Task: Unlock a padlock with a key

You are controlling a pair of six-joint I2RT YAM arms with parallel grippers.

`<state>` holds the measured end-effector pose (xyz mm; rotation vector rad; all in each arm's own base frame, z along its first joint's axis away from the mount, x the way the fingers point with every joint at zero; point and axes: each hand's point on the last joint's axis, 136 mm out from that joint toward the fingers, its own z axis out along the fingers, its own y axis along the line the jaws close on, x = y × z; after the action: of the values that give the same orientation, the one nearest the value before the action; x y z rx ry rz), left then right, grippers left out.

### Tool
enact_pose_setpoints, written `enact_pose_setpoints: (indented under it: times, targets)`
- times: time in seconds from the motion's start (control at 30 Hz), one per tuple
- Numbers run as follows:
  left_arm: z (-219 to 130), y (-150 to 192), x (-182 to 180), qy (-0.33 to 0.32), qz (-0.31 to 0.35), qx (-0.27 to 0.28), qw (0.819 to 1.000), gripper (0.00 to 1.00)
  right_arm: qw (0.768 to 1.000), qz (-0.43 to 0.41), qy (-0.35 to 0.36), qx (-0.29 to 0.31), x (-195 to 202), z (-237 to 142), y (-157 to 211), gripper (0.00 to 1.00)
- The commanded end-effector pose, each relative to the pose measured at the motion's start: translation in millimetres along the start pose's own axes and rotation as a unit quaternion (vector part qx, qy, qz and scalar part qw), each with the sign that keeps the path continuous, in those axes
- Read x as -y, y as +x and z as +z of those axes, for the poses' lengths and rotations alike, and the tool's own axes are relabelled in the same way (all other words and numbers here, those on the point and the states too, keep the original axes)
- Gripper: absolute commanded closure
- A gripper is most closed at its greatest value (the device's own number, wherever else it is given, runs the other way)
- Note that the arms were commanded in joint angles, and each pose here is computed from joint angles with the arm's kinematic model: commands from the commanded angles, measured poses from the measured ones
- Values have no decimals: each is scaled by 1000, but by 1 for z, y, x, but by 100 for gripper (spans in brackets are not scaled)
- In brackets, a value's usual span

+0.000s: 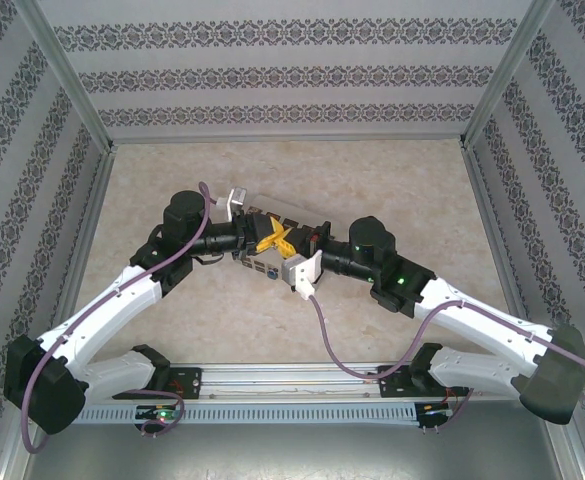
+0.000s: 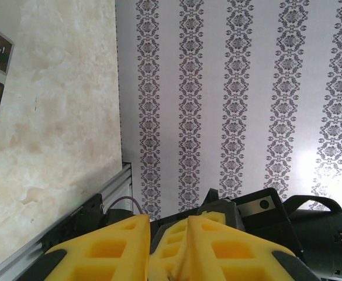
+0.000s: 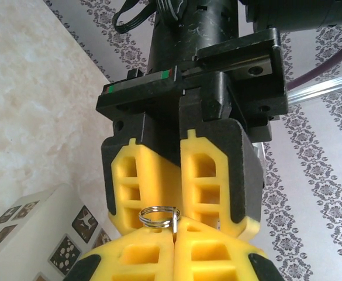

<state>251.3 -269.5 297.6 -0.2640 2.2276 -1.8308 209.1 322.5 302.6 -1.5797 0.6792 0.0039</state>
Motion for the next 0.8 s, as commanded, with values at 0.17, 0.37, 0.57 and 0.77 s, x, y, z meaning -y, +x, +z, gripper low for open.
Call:
enact_pose_setpoints:
  times: [0.17, 0.37, 0.57, 0.77]
  targets:
    - [4, 6, 11, 30, 4, -17, 999, 91, 1000, -17, 25, 1, 15, 3, -5, 100]
    - [3, 4, 19, 51, 8, -8, 999, 100, 1000, -5, 28, -12, 17, 2, 1, 90]
    - [-2, -14, 28, 53, 75, 52, 994, 100, 999, 37, 2, -13, 2, -8, 1, 56]
    - [-9, -36, 37, 33, 189, 125, 974, 100, 992, 118, 2, -33, -11, -24, 8, 43]
